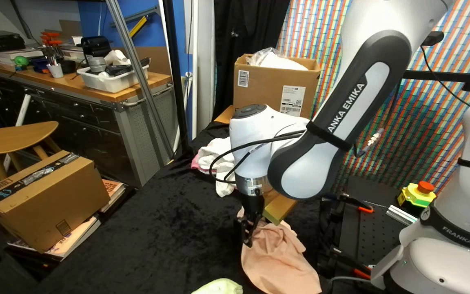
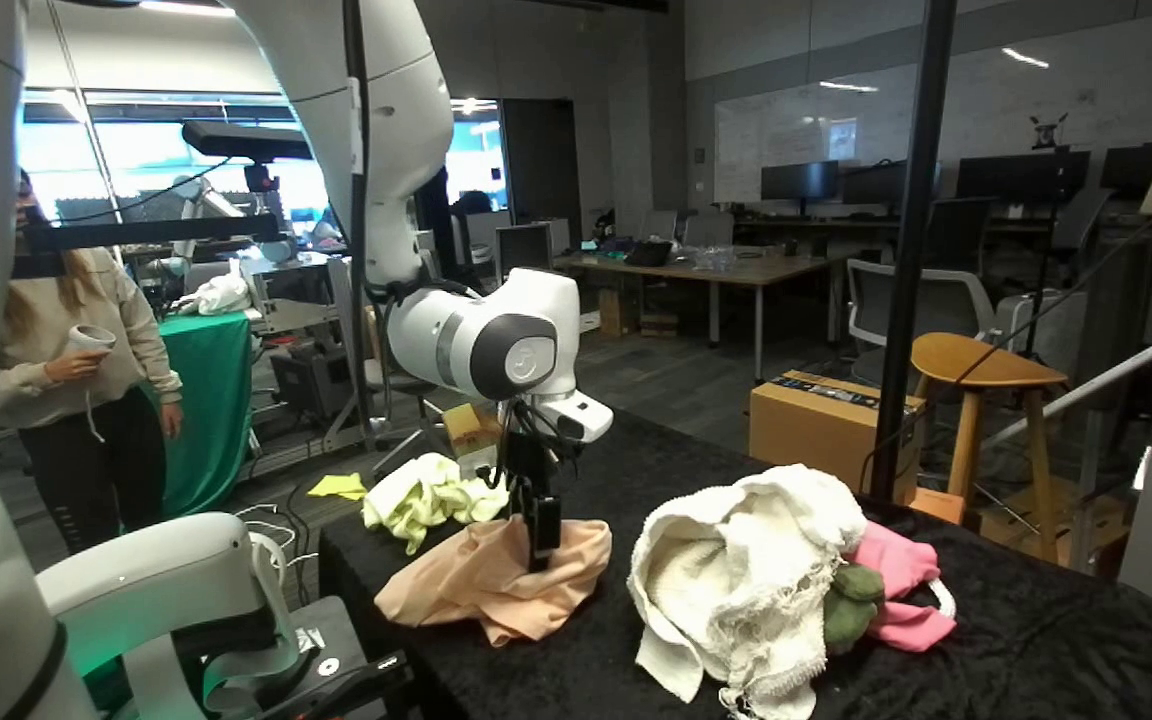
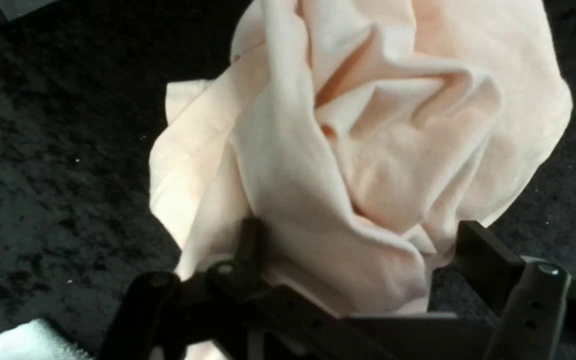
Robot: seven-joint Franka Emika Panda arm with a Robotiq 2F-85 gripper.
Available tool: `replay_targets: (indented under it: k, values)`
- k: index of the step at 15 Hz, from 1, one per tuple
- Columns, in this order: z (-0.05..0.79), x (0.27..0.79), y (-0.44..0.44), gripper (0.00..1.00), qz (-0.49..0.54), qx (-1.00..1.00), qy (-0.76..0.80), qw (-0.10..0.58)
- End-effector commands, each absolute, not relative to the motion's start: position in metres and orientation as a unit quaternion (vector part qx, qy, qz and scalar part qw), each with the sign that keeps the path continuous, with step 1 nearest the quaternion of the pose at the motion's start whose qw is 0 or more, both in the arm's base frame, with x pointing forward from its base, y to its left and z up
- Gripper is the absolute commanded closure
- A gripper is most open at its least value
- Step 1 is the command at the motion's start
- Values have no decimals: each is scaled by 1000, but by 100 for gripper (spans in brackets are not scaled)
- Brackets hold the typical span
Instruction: Pile up all the objects on the black table
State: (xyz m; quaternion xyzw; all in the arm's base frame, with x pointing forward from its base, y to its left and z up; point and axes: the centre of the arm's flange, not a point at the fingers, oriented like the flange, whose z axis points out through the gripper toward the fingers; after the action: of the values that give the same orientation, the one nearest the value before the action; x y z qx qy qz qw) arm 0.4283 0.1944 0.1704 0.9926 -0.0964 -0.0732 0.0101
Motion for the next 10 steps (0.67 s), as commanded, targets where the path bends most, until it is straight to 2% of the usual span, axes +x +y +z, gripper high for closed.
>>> replay_targets:
  k: [1,3,4,5,7,10]
  values:
    - [170,427,205,0,-50,993,-96,40]
    - [169,425,206,0,-49,993,-92,48]
    - [169,424,206,5,-50,993,-90,49]
    - [170,423,206,27,-50,993,-89,51]
    - [171,423,203,30,-55,994,-85,48]
    - [174,424,197,56,-59,994,-77,46]
